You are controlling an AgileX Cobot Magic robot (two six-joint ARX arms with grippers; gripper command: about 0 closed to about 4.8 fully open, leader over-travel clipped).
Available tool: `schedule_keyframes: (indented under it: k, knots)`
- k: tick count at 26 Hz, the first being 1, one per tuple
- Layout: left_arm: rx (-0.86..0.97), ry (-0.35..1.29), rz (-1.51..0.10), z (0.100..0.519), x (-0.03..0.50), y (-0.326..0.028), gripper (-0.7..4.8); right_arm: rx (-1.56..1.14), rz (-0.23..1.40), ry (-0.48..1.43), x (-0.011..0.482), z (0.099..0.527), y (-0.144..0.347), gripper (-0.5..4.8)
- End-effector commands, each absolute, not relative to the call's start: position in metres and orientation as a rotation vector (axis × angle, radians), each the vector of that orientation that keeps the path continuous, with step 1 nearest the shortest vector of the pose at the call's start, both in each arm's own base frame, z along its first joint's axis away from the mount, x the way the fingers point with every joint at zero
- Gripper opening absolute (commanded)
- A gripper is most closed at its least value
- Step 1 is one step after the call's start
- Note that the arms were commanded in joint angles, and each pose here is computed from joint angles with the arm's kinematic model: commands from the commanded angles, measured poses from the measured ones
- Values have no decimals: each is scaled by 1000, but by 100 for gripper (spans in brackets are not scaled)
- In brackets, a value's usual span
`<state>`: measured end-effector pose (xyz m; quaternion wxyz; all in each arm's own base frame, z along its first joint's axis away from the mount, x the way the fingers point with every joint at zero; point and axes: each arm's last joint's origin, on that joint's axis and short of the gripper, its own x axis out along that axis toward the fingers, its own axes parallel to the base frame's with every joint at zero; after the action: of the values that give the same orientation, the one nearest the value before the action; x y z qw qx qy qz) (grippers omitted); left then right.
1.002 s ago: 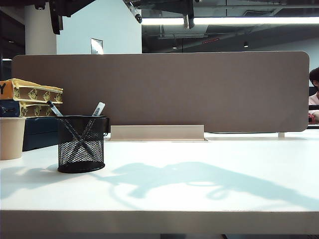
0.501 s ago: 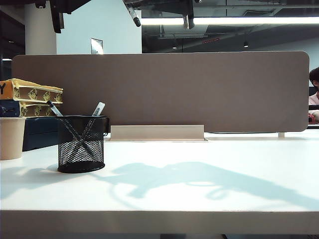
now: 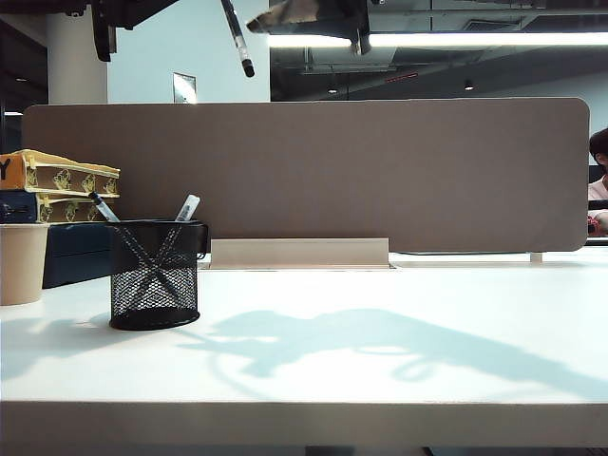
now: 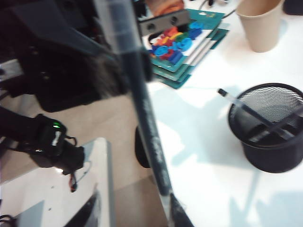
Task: Pick up one pen and put it in the pen container.
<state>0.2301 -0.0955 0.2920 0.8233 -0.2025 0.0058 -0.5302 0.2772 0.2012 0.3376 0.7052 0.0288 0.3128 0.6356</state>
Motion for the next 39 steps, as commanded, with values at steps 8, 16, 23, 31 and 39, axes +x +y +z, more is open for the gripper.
schedule_keyframes:
  k: [8,16,23,31,39]
  knots:
    - [-302,-10,-1051,287,233,-96,-6,37,1288,672,287,340,188,214]
    - [-190,-21,-938,280,237,-94,-6,32,1130,675,303,338,163,213]
    - [-132,-15,-789,276,245,-77,-6,-9,1086,702,306,333,150,213]
    - [-136,-1,-718,274,249,-61,-6,-71,1056,695,306,332,148,213]
    - [-74,37,-672,262,259,-61,-6,-87,1044,734,304,328,147,212]
